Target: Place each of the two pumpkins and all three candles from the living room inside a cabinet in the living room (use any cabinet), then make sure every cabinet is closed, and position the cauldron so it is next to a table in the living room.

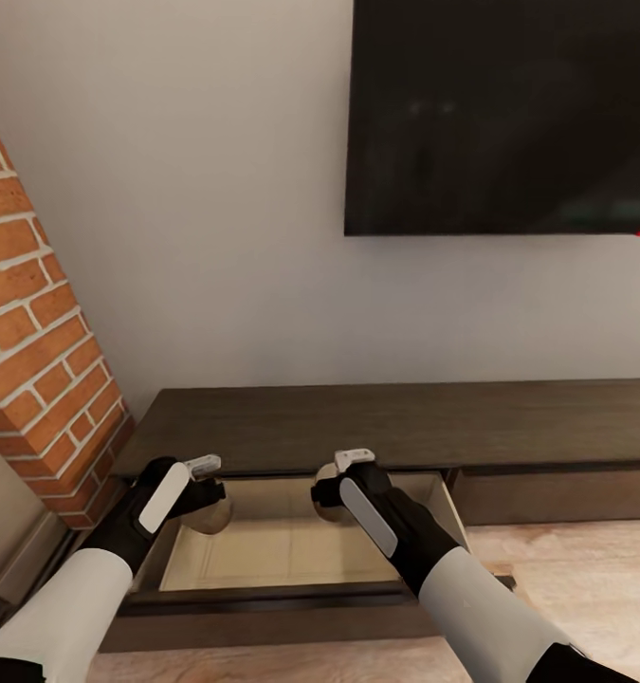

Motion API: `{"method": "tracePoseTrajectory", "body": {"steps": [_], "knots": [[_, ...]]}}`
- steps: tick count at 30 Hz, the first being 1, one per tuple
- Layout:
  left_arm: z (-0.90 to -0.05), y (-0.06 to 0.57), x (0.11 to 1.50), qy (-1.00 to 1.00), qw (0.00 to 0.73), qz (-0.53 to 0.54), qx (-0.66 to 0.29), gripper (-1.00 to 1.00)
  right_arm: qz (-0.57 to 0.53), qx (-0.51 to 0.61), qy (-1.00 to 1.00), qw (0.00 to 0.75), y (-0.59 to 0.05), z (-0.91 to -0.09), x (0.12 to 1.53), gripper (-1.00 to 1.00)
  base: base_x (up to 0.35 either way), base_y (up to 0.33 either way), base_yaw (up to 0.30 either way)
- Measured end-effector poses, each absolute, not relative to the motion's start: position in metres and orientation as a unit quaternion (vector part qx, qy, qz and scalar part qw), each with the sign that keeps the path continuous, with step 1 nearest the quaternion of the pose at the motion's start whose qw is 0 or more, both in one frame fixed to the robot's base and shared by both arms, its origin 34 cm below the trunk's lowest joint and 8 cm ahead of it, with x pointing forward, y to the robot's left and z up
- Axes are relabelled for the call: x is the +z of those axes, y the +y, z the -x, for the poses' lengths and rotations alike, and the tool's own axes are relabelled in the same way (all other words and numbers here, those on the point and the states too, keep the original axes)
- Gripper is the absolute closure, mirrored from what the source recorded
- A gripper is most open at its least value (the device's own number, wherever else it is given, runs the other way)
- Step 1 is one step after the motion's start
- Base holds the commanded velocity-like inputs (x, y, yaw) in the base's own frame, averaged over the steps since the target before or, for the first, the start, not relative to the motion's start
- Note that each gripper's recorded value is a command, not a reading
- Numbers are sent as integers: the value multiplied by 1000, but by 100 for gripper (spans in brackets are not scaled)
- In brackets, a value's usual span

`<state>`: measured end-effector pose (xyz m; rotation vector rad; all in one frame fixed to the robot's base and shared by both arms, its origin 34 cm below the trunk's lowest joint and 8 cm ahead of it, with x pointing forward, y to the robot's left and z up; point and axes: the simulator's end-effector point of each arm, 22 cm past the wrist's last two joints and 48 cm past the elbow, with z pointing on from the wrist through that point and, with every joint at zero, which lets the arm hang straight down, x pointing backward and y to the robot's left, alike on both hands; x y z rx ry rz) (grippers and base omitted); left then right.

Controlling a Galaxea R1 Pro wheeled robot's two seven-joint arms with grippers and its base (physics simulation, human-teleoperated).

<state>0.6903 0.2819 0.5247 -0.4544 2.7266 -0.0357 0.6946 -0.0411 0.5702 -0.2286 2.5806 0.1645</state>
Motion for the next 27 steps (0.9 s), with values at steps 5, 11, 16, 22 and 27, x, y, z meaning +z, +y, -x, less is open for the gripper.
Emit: {"method": "tracePoseTrajectory", "body": {"steps": [5, 11, 16, 22, 27], "knots": [[-679, 272, 524, 978, 155, 138, -21, 100, 86, 59, 959, 265, -43, -693, 567, 100, 42, 0, 0], [-678, 270, 527, 979, 153, 130, -21, 100, 85, 59, 958, 266, -43, -693, 568, 100, 3, 0, 101], [-678, 272, 528, 980, 152, 129, -19, 100, 84, 59, 958, 267, -43, -694, 568, 100, 0, 0, 171], [-675, 272, 524, 980, 147, 130, -17, 100, 85, 58, 959, 263, -43, -692, 566, 100, 118, 0, 14], [-677, 263, 526, 980, 151, 127, -25, 100, 85, 50, 963, 250, -48, -688, 559, 100, 52, 0, 1]]}}
